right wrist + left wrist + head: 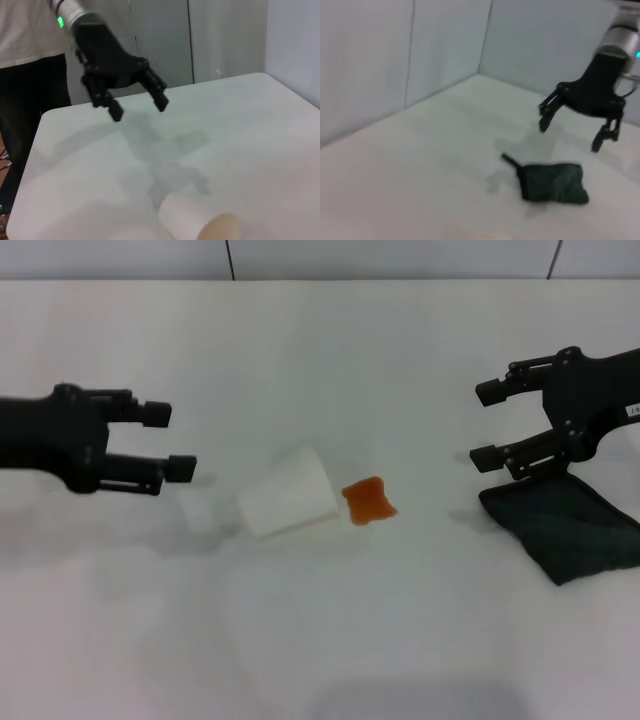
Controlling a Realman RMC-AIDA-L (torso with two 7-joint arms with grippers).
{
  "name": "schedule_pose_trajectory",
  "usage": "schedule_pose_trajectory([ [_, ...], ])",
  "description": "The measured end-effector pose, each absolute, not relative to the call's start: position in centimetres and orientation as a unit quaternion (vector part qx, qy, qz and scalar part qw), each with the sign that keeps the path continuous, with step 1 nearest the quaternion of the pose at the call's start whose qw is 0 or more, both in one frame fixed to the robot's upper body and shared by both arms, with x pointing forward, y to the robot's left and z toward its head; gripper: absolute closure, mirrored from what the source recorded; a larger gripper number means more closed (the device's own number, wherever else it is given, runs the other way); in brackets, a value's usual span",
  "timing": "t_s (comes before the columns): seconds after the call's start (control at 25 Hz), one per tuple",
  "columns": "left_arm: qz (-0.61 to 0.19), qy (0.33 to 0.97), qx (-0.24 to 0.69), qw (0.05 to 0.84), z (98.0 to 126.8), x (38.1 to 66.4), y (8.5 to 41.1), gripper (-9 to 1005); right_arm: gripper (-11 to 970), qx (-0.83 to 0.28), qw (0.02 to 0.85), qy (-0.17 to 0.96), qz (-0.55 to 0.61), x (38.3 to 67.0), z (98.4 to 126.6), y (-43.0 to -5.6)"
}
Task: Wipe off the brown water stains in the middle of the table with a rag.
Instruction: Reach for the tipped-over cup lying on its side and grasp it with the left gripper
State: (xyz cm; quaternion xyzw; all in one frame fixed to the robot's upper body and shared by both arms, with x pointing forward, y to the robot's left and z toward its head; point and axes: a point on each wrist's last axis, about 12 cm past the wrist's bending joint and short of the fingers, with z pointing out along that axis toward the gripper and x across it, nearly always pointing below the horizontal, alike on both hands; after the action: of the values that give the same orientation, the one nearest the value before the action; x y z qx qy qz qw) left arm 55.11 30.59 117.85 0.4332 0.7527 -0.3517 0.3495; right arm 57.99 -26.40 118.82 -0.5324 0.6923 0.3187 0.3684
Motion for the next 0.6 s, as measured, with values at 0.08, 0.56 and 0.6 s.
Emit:
schedule_pose_trajectory([
  [0.08, -0.347, 0.760, 0.435, 0.335, 118.3, 55.7, 30.3, 153, 106, -0.534, 0.369, 0.691, 0.318, 58.0, 118.8, -26.4],
  [0.56, -0.238, 0.838, 0.464, 0.162, 120.3, 60.8, 23.6, 147, 107, -0.545, 0.374, 0.681, 0.314, 58.5, 119.3, -25.8],
  [0.6, -0.229, 0.837, 0.472, 0.156, 120.1, 60.9, 22.8, 136, 107, -0.546, 0.374, 0.681, 0.314, 58.5, 119.3, -25.7],
])
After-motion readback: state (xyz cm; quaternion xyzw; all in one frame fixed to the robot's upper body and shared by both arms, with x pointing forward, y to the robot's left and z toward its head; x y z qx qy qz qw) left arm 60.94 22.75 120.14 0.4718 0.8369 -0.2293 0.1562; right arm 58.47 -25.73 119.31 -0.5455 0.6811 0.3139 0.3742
